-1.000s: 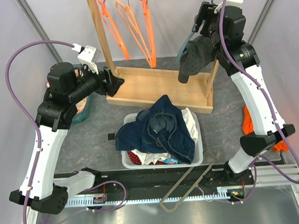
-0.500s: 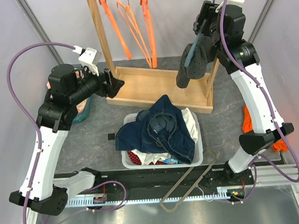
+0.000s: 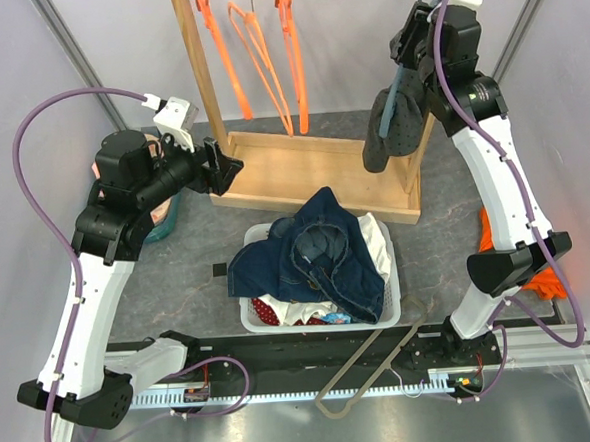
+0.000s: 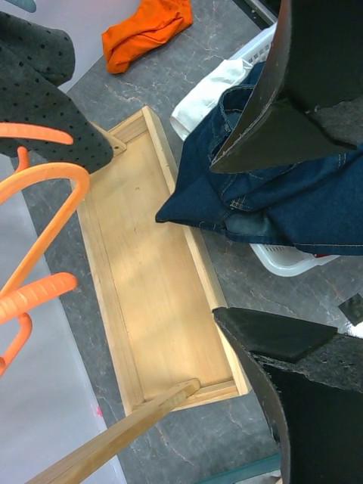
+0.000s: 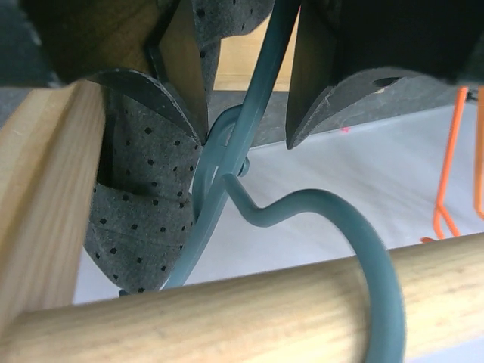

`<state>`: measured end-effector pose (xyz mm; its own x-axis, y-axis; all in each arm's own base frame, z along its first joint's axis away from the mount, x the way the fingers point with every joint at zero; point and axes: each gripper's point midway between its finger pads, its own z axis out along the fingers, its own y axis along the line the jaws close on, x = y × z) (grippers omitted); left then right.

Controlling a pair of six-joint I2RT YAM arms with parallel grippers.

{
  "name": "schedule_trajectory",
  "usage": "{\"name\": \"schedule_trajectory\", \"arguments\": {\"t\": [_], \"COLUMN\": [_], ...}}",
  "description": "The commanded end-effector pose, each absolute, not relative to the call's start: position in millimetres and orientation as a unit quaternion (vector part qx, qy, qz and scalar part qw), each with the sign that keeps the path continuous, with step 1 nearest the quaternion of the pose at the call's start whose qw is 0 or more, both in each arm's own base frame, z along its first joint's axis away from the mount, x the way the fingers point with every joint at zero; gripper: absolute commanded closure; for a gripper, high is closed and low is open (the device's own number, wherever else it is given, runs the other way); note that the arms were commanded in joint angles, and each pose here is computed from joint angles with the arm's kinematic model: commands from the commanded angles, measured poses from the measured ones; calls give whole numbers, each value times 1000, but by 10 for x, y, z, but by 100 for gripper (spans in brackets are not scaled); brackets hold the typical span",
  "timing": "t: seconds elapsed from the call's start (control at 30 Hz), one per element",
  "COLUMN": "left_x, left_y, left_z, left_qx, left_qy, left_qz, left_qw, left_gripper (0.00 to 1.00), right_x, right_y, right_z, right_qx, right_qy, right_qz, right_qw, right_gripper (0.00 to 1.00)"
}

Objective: Remove the skirt from the hanger

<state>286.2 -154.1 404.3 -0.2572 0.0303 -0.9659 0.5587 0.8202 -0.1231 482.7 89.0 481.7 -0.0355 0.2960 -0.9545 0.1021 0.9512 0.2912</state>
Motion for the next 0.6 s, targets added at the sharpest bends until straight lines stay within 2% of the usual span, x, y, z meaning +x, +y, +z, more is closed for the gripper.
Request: {"name": "schedule_trajectory", "arguments": {"t": [0.0,0.1,0.33,0.57], "left_x": [2873,2872,2874,2854], "left_y": [-1512,-1509,-1495,-1489], "left_z": [4163,4165,4154,4163], "left_qx": [203,202,202,202], "left_qy": [741,740,741,740], "left_qz": [-215,-214,-211,-210], "left_qw": [604,604,605,607], "left_gripper": [23,23,23,23], "right_x": [4754,4700,4434,4425], "right_y": [1064,1262,1716,1681], "right_z": [5376,5572,5947,5834], "right_qx": [105,61,-43,-45], "right_qy": [665,644,595,608], "right_qz": [137,181,287,272], "right_qw": [727,741,750,744], "right_gripper": [93,99,100,98]}}
